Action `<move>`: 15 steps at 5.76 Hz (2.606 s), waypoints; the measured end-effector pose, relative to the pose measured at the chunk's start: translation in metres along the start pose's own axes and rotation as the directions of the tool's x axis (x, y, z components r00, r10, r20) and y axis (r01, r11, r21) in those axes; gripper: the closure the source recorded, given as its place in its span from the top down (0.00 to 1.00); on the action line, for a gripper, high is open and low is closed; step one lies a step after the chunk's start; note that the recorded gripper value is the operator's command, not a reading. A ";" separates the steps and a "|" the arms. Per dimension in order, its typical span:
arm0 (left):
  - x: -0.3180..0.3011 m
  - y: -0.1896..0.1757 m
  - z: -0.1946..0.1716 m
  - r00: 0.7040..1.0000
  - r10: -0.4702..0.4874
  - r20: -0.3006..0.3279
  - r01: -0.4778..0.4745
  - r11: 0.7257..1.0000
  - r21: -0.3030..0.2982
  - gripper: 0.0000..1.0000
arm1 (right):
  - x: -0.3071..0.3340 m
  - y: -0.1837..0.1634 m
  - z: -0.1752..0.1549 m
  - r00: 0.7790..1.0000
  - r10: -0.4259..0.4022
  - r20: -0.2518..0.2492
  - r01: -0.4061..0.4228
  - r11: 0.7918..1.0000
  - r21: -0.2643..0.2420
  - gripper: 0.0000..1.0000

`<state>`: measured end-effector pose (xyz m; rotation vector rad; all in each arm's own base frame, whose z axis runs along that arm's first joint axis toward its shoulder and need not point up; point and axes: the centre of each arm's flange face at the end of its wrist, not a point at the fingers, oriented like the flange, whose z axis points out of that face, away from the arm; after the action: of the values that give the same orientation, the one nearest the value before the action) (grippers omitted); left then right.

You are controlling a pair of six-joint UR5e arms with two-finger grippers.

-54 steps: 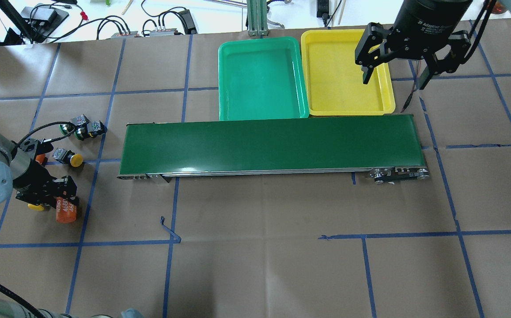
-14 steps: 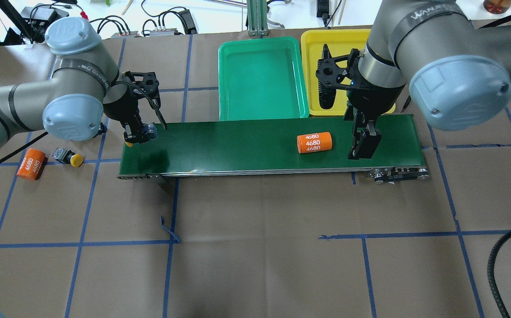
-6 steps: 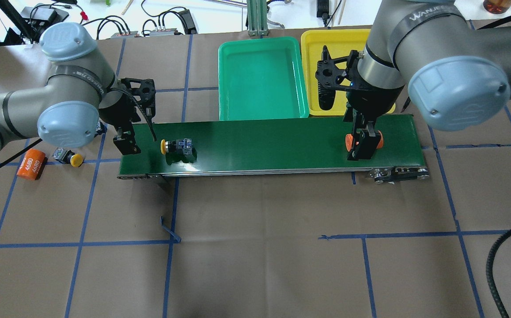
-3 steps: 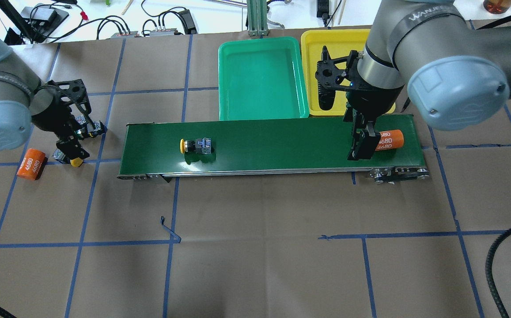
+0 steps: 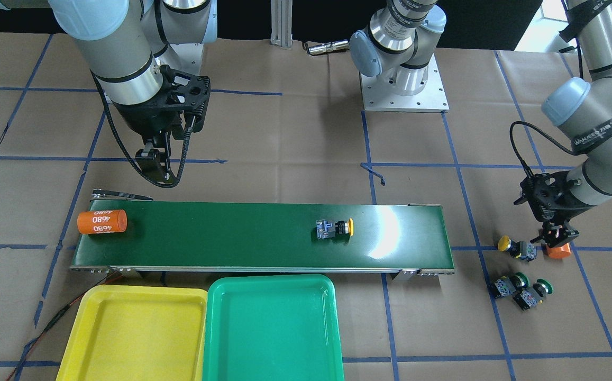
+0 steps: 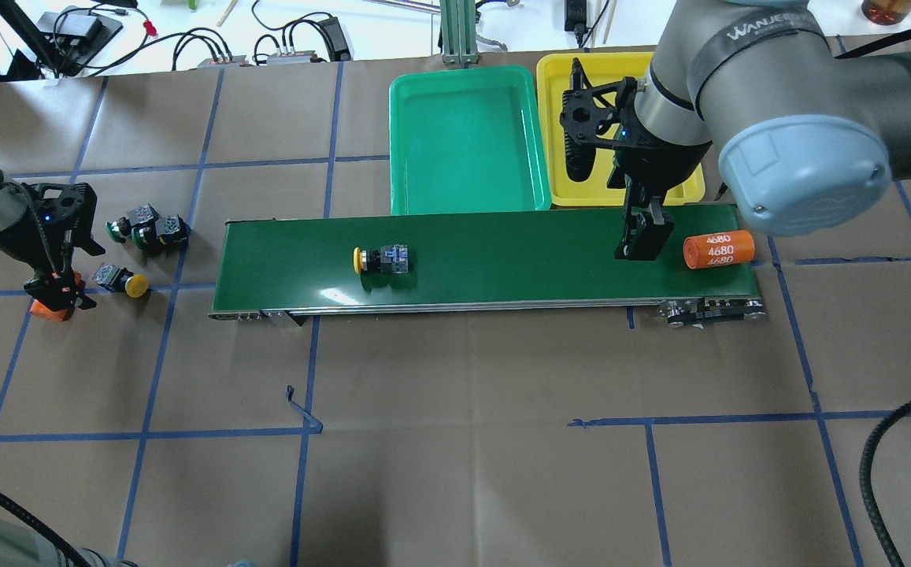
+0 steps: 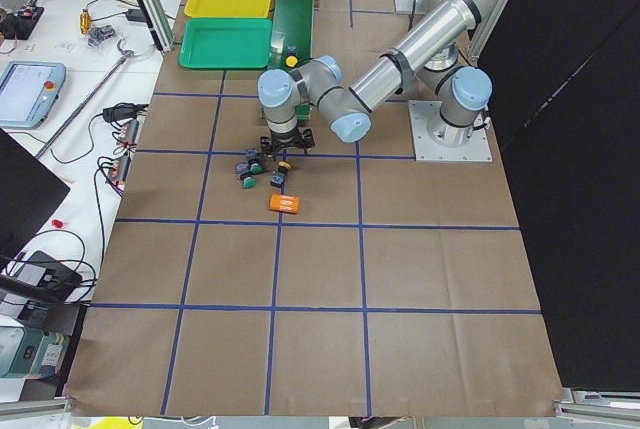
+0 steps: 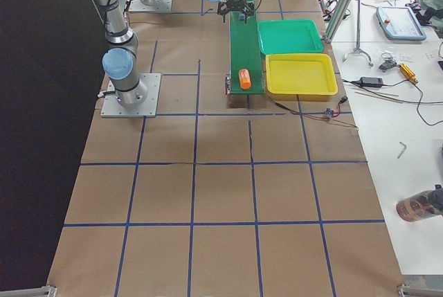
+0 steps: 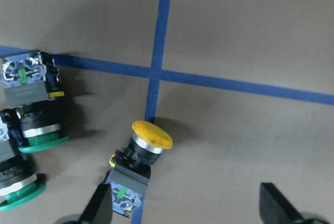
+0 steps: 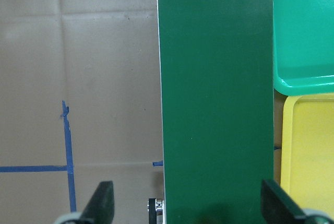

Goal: Sort buttons by color to trays
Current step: 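Return the left gripper to the pile while the right waits, then grasp the belt's yellow button with right gripper while left grasps another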

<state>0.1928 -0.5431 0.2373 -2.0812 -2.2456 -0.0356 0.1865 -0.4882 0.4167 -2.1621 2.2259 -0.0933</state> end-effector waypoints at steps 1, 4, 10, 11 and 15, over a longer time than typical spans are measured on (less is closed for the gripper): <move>-0.009 0.009 0.010 0.992 0.125 -0.001 -0.125 0.992 0.000 0.94 | 0.002 0.000 0.005 1.000 -0.022 0.002 0.022 1.000 -0.001 1.00; -0.026 0.015 0.028 0.949 0.313 0.034 -0.314 0.949 0.026 0.93 | 0.017 -0.011 0.044 0.999 -0.033 0.002 0.033 0.999 0.005 1.00; -0.039 0.019 0.050 0.945 0.322 0.056 -0.323 0.946 0.027 0.05 | 0.023 -0.116 0.165 0.995 -0.068 -0.071 0.070 0.997 0.030 1.00; -0.037 0.015 0.037 0.952 0.301 0.060 -0.302 0.953 0.018 0.06 | 0.028 -0.112 0.171 0.994 -0.077 -0.081 0.079 0.997 0.021 0.95; -0.006 -0.140 -0.054 0.999 0.037 0.015 -0.038 0.999 0.033 0.06 | 0.053 -0.059 0.176 0.995 -0.055 -0.080 0.051 0.997 -0.054 0.09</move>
<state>0.0561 -0.5640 0.2961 -2.1127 -2.1986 0.0183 0.2557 -0.5457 0.2464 -2.2854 2.2378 -0.1288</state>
